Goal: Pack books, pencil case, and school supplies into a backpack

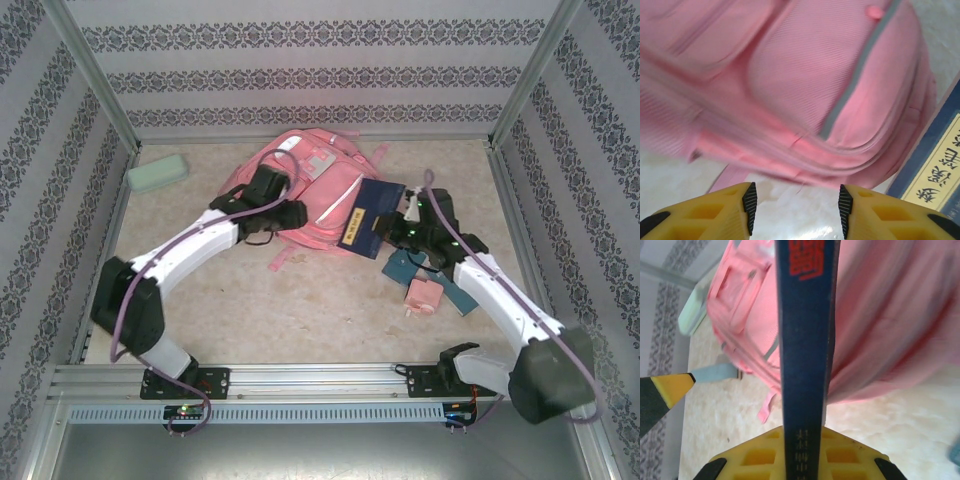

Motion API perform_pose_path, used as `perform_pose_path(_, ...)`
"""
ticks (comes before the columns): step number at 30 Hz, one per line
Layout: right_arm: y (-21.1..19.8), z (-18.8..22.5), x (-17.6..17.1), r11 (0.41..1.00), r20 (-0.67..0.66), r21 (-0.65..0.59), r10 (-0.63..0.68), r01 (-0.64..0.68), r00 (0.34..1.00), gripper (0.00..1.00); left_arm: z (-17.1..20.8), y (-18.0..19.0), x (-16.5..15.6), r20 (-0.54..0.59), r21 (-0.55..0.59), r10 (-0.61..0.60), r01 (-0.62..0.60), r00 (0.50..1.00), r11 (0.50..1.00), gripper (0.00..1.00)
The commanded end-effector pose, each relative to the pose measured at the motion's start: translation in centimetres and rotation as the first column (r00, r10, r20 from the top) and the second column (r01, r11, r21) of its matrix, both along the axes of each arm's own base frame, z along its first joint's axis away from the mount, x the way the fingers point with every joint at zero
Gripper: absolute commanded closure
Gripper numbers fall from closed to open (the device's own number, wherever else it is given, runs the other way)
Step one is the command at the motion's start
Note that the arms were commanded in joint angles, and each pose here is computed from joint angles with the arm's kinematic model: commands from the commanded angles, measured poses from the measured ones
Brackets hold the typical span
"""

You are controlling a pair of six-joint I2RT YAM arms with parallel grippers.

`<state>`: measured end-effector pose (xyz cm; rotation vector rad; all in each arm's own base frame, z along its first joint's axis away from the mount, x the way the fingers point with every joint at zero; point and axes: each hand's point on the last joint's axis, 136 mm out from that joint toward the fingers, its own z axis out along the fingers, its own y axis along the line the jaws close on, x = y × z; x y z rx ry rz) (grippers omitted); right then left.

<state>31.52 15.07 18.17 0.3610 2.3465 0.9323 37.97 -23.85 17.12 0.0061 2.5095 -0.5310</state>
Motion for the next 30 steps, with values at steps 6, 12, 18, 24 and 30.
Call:
perform_pose_path(6,-4.8,0.6,-2.0,0.988,0.01,0.011,-0.152,0.152,0.988,1.0,-1.8,-7.4,3.2,0.048,0.221,-0.27,0.253,0.962,0.942,0.53)
perform_pose_path(12,-6.3,0.5,-3.0,0.982,0.002,0.03,-0.188,0.188,0.982,1.0,-4.4,-10.8,4.1,0.02,0.36,-0.385,0.352,0.923,0.864,0.52)
perform_pose_path(18,-6.4,0.6,-3.4,0.98,0.002,0.056,-0.191,0.19,0.982,1.0,-6.8,-10.7,5.3,-0.018,0.481,-0.375,0.337,0.927,0.809,0.55)
perform_pose_path(24,-6.0,0.7,-3.3,0.982,0.001,0.076,-0.174,0.174,0.985,1.0,-7.6,-10.3,6.0,-0.029,0.518,-0.353,0.317,0.935,0.795,0.89)
perform_pose_path(30,-5.8,1.1,-2.9,0.983,0.013,0.085,-0.165,0.163,0.986,1.0,-2.8,-10.2,6.3,0.068,0.474,-0.303,0.236,0.951,0.848,1.0)
